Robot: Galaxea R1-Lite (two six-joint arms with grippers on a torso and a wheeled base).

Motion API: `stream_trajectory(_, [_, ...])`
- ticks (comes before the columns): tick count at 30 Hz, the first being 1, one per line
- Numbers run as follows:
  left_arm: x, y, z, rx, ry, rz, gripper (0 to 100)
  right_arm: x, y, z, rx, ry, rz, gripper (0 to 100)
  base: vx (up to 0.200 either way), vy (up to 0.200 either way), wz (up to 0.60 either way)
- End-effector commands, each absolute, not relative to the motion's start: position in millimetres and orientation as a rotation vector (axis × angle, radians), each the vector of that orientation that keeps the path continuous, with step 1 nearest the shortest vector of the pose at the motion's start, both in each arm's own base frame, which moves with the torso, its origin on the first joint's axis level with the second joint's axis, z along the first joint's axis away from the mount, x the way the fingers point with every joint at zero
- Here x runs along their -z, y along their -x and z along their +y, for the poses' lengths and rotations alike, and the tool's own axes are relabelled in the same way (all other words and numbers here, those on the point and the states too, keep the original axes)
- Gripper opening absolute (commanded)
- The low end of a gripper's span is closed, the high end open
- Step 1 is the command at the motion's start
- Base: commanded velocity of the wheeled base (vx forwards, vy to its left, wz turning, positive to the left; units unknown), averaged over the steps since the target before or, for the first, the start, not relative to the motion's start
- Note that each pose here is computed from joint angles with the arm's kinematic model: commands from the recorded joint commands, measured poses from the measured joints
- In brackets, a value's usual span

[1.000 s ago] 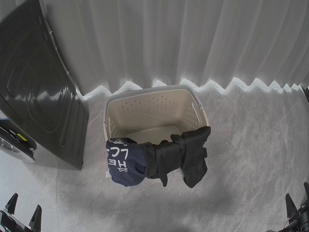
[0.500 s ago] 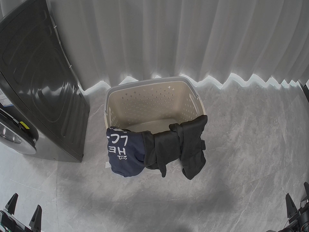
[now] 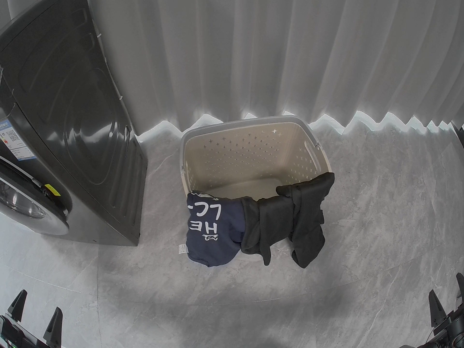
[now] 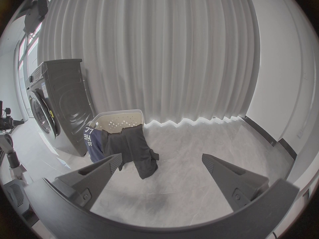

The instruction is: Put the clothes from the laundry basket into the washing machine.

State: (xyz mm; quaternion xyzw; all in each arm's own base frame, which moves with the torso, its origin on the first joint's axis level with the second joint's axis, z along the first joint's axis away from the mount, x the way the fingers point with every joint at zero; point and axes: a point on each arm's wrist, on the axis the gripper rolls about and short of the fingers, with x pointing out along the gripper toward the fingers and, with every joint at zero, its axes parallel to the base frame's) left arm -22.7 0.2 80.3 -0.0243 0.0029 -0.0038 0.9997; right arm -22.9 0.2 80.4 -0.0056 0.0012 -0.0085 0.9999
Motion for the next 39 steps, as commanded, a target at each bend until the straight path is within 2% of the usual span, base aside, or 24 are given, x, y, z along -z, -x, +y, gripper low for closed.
stream_trajectory(1, [-75.4,22.9,0.2,0.008,0.049,0.003,100,-75.0,22.8,0.2,0.017,0.011,0.005,100,0.0,0.2,0.0])
stream_trajectory(39, [-75.5,22.8,0.2,0.008,0.049,0.005,100,-75.0,22.8,0.2,0.017,0.012,0.005,100,0.0,0.2,0.0])
